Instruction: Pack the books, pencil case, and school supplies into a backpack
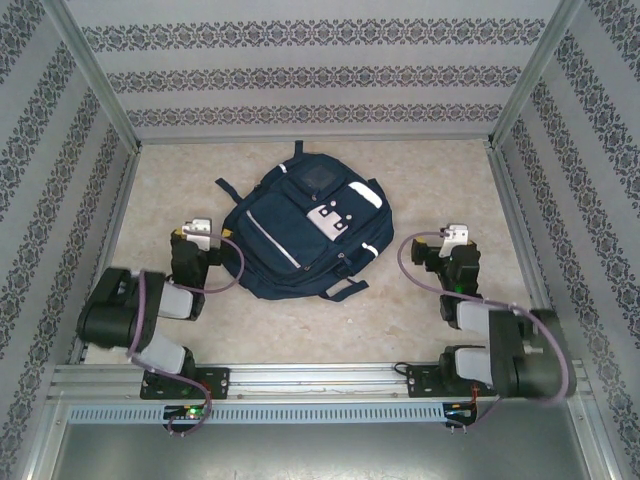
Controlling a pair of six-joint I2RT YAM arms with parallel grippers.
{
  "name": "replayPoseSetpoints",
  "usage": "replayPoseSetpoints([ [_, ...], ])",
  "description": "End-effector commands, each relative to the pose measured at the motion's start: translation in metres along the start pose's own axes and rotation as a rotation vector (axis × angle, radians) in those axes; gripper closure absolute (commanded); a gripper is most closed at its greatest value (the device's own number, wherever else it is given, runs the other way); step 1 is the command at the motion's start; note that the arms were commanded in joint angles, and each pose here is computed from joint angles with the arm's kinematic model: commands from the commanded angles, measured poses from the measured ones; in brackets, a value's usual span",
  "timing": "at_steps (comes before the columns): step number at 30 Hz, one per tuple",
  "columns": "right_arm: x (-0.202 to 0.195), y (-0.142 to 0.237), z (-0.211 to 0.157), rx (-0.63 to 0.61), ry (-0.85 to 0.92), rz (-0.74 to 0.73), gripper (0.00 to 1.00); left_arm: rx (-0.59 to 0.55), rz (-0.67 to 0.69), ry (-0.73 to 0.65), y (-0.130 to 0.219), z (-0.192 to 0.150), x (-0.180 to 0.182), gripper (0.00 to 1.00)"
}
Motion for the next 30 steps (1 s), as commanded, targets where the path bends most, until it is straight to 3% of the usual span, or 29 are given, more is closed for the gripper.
replayPoseSetpoints([
  [1,-0.002,-0.02,0.021,-0.165,-0.024,0.016,0.02,-0.056,-0.054,0.039,-0.002,0.015,-0.005,0.01],
  [3,-0.004,-0.027,0.027,-0.2,-0.037,0.021,0.02,0.011,-0.078,0.019,-0.019,0.018,-0.009,0.01],
  [5,-0.005,-0.032,0.028,-0.094,-0.029,0.007,0.02,0.048,-0.056,0.068,-0.024,0.021,0.0,0.01],
  [12,-0.001,-0.044,0.036,-0.08,-0.006,-0.025,0.02,0.009,0.061,0.128,-0.023,0.023,0.013,0.01],
  [30,0.002,-0.046,0.038,-0.073,0.015,-0.01,0.02,0.044,-0.012,0.096,-0.027,0.023,0.006,0.01],
])
Point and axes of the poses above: each hand's point on the last joint's axis, 136 mm out from that joint toward the fingers, its own y axis back along the fingers, its own x axis along the line the jaws close on, z = x × y, the point moved 8 cm from there along y, back along the fingers, and after that the axes turned 13 degrees about y, right-handed, at the moved point
